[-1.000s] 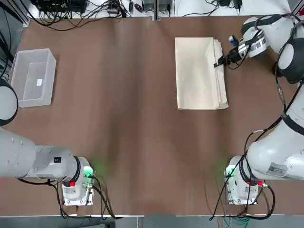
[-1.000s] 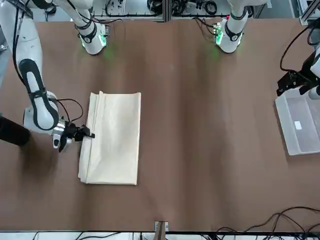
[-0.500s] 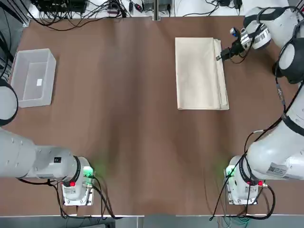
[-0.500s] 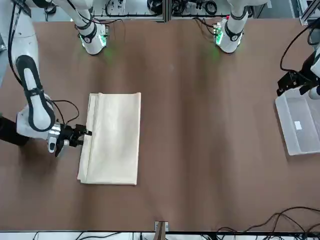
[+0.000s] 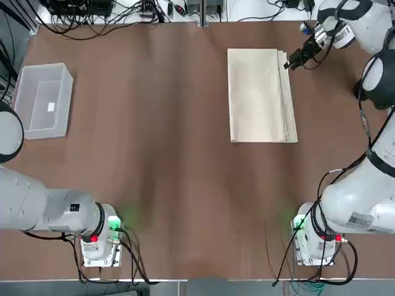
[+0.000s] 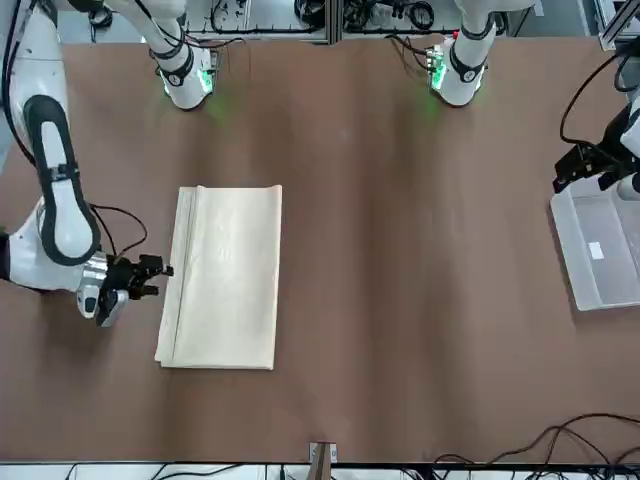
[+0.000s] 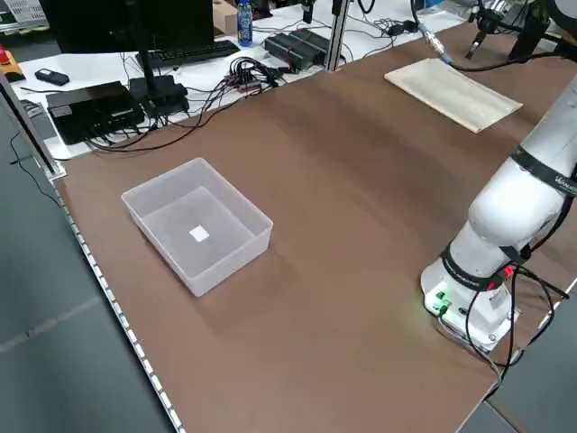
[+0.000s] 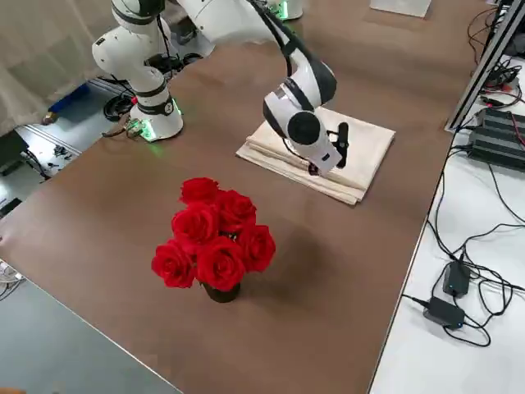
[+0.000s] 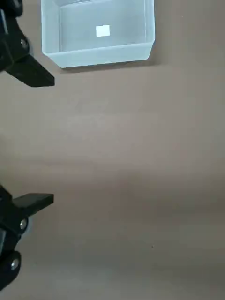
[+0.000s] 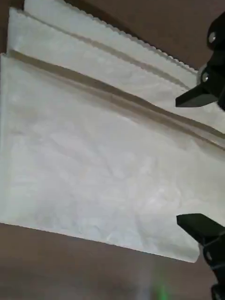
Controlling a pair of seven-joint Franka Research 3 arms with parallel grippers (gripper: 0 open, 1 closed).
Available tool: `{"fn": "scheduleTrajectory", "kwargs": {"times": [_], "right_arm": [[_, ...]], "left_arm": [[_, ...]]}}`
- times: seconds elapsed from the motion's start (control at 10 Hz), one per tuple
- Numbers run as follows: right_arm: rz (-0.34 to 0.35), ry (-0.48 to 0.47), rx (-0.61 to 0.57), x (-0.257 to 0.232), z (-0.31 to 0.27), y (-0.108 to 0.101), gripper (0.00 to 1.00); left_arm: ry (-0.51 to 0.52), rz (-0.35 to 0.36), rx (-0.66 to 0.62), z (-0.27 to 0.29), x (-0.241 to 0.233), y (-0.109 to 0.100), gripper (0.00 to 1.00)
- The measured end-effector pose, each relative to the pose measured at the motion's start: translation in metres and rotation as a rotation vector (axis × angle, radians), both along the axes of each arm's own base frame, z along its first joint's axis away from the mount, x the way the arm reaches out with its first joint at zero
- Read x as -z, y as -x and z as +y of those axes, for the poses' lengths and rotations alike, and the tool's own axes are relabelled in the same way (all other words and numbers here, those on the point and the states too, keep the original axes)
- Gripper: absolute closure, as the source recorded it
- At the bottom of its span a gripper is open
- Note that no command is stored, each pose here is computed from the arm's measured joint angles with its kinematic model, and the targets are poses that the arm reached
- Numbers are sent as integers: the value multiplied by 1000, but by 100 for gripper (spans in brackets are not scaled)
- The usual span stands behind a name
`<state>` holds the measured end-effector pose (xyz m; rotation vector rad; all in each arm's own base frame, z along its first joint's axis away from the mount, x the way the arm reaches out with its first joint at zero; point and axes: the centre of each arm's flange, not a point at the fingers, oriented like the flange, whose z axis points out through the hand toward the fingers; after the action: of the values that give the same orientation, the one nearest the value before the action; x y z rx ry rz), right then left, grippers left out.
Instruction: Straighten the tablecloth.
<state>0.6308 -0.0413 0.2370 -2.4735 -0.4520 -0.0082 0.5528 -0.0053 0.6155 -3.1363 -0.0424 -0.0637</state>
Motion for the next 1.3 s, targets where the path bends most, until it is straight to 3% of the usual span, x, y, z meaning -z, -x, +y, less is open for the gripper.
{"fn": "scheduleTrajectory", "kwargs": {"times": [0.4, 0.7, 1.3], "right_arm": [[96, -27, 88, 35, -3, 26, 2], [119, -42, 220, 66, -6, 46, 4], [157, -54, 255, 74, 2, 53, 10]], "left_arm": [[0, 0, 0, 0, 0, 0, 0], [0, 1, 0, 0, 1, 0, 0], [0, 0, -1, 1, 0, -1, 0]]}}
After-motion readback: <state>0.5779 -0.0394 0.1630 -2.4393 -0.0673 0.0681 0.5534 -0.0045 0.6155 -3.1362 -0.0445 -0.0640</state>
